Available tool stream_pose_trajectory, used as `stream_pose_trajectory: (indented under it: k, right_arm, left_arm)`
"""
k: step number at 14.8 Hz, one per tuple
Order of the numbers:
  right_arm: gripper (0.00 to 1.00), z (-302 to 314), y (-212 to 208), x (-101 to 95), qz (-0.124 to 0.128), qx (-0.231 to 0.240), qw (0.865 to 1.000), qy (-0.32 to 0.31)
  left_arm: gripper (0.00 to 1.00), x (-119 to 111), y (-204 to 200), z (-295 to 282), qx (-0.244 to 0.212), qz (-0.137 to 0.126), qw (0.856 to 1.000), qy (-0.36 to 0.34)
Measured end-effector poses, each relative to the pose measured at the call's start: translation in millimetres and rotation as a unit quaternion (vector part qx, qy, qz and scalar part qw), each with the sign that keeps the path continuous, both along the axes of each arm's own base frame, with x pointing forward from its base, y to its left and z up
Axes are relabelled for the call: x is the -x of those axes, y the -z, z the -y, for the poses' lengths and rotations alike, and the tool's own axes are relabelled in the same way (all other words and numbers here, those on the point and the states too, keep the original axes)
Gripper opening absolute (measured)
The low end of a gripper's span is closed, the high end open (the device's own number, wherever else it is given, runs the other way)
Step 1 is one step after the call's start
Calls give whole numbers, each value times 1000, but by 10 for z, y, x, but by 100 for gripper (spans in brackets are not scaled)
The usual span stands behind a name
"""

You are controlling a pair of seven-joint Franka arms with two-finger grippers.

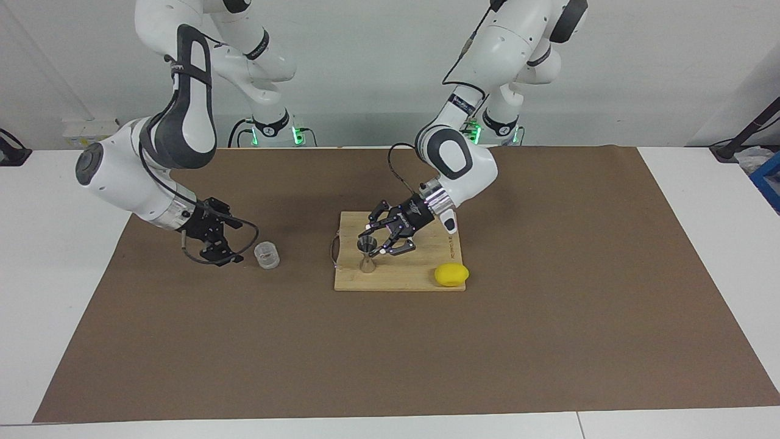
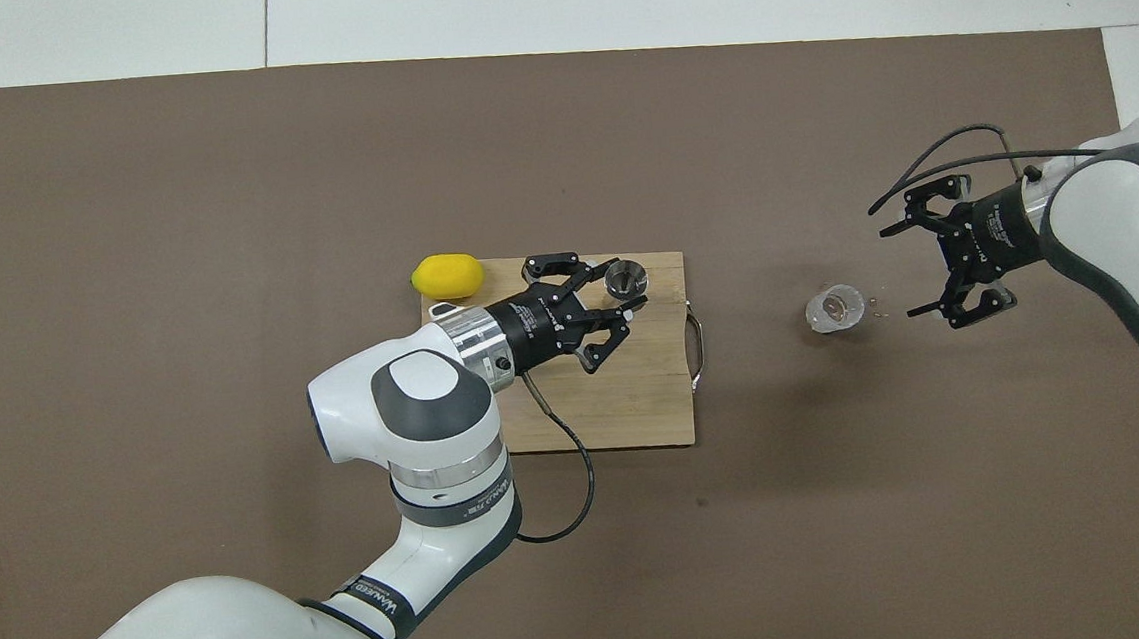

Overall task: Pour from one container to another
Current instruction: 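Set the metal cup on the board while the right gripper reaches the clear cup, then withdraw the left gripper while the right gripper grasps the clear cup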

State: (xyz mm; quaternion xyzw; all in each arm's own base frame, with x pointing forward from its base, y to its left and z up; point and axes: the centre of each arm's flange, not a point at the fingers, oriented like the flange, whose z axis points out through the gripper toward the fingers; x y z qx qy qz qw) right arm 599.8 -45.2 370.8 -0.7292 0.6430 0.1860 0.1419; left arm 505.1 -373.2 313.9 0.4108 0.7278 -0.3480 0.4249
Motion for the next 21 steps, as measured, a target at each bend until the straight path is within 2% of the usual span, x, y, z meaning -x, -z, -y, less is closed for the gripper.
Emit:
stream_pose_trajectory:
  k: [1,5,9,11,16,19,21]
  right_arm:
    - [100,62,91,19,0,-7,1000,6]
    - [100,230,557,95,0,-51,999,-4]
    - [100,366,1022,191,10,-105,994,-3]
    - [100,304,1153,227,13,-117,993,6]
    - [100,59,1255,264,11,-124,992,9]
    - [100,-1,1261,268,10,-126,992,8]
    - [100,-1,1254,270,11,-127,992,8]
  left_arm:
    - [55,1,2,-6,-3,0,1000,-2]
    - [99,5,13,-17,-8,-1,1000,-5]
    - [100,35,-16,34,-10,3,1000,-2]
    - [100,27,-152,15,-16,15,1000,-10]
    - [100,6,-851,-102,-3,58,998,-34]
    - [100,-189,-1119,-456,-16,90,994,-62]
    - [100,-367,-1254,-753,-48,124,989,-67]
